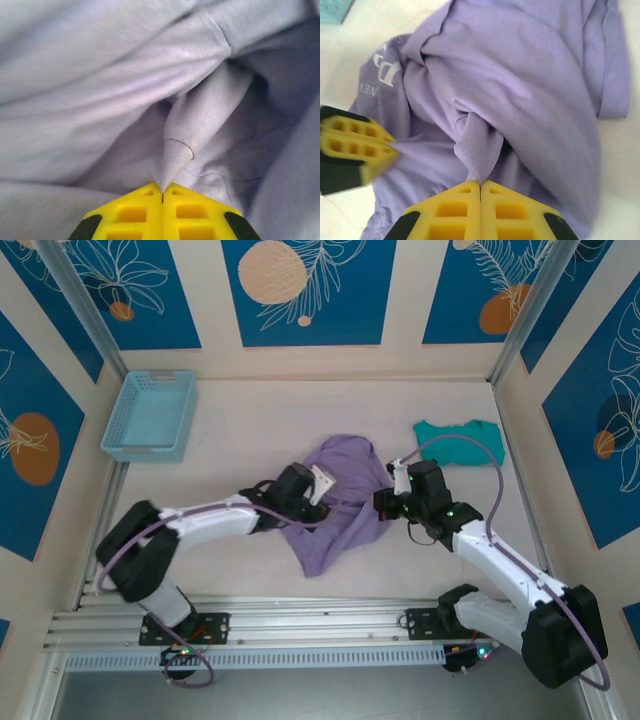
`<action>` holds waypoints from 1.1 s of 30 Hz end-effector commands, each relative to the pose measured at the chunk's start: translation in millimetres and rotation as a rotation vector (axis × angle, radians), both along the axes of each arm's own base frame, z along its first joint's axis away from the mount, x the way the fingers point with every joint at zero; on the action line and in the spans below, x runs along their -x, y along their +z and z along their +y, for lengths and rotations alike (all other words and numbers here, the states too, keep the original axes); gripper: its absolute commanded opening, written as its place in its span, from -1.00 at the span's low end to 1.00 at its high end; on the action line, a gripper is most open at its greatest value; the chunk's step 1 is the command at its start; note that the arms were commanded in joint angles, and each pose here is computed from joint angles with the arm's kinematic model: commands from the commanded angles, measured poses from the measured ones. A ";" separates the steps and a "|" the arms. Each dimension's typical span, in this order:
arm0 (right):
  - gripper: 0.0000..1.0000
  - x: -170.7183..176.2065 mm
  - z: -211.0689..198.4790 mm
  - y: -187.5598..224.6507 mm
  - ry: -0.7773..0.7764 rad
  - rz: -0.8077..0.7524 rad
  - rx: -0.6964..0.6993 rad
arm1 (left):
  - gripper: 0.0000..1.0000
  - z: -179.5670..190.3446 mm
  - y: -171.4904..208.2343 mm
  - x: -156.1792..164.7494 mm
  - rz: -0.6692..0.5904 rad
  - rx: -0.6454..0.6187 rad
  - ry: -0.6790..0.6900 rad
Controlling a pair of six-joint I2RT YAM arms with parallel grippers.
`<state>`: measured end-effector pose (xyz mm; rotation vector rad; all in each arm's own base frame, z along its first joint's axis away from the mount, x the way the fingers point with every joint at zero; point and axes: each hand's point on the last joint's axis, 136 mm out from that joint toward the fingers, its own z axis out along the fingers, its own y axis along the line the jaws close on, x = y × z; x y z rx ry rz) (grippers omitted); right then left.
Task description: Fold the inside-out t-shirt
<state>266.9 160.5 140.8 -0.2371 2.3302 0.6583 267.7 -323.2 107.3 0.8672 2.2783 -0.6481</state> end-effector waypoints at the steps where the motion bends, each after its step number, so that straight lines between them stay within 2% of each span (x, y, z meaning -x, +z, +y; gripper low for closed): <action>1: -0.87 5.0 -0.1 34.5 0.050 -0.117 -0.052 | -1.00 18.6 71.5 -9.5 -0.053 0.231 0.069; 4: -0.86 10.4 -0.4 44.5 0.066 -0.165 -0.097 | -1.00 41.5 110.5 -11.6 -0.062 0.374 0.112; 6: -0.85 13.4 1.0 38.3 0.071 -0.163 -0.112 | -1.00 51.9 122.1 -11.2 -0.058 0.417 0.125; 10: -0.86 13.1 -1.9 5.8 0.016 -0.089 -0.100 | -1.00 62.4 125.9 -10.6 -0.040 0.442 0.138; 14: -0.86 14.5 -27.2 -43.1 -0.200 0.088 0.020 | -1.00 72.9 122.6 -11.6 -0.033 0.453 0.165; 17: -0.72 20.9 -33.9 -56.1 -0.256 0.128 0.103 | -1.00 77.2 115.4 -8.8 -0.036 0.447 0.169; 21: -0.25 20.4 -3.9 -23.7 -0.097 -0.061 0.126 | -1.00 74.9 102.4 -2.8 -0.002 0.436 0.142; 23: -0.08 20.4 11.1 -8.2 -0.010 -0.154 0.135 | -1.00 73.9 99.3 -0.6 0.008 0.438 0.132; 28: 0.13 20.3 44.2 -0.4 0.166 -0.198 0.167 | -1.00 73.3 99.0 1.3 0.010 0.442 0.125; 30: 0.25 17.6 54.5 -7.3 0.208 -0.205 0.239 | -1.00 72.9 100.4 1.8 0.010 0.447 0.122; 33: 0.30 8.8 64.1 -16.7 0.243 -0.232 0.345 | -1.00 73.3 100.1 2.6 0.011 0.445 0.120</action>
